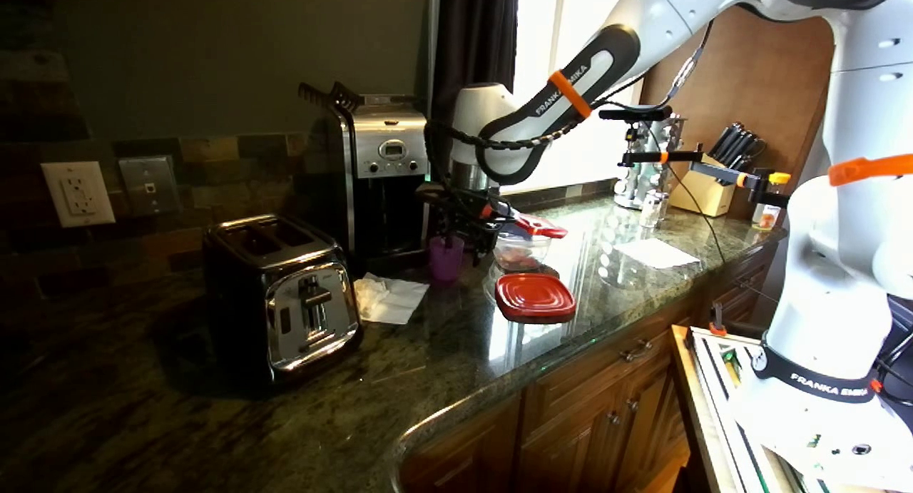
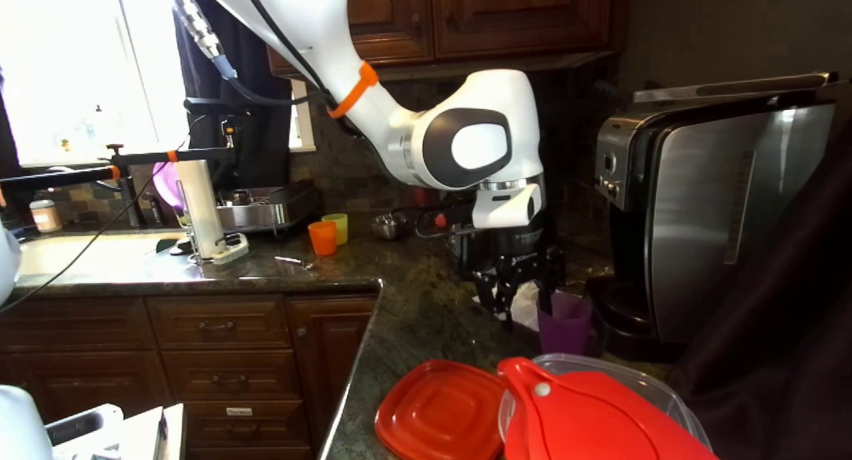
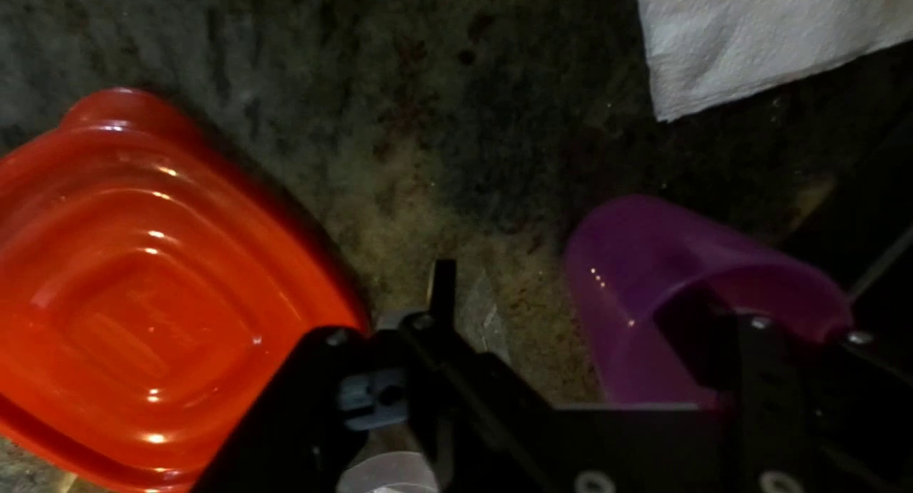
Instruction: Move the cup to the right
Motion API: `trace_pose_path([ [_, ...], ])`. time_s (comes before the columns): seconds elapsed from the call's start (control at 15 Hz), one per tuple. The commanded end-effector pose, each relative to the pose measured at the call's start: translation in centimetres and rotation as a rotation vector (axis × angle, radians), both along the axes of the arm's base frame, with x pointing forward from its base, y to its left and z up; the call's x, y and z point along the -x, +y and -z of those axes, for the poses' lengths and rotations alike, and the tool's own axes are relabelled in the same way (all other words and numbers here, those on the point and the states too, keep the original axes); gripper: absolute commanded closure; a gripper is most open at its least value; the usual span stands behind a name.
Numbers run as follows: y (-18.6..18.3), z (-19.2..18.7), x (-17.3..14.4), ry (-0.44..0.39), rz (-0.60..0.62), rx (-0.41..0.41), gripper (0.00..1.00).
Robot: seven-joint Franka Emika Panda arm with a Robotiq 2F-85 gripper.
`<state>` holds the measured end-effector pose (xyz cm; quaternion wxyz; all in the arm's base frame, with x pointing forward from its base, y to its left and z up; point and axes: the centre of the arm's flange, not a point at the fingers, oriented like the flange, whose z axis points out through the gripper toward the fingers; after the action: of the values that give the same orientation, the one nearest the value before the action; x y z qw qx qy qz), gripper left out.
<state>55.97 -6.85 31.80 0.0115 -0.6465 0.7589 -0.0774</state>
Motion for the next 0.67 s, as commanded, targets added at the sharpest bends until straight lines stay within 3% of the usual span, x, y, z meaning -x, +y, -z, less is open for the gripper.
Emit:
trace_pose_path([
  [0.0,2.5,-2.7,3.4,-0.054,0.078,0.084,0.00],
  [0.13,3.6,-3.8,4.2,-0.084,0.111,0.131,0.00],
  [0.27,4.8,-4.4,4.3,-0.086,0.061,0.147,0.00],
  [0.6,10.2,-2.9,5.0,-0.002,-0.254,0.014,0.00],
])
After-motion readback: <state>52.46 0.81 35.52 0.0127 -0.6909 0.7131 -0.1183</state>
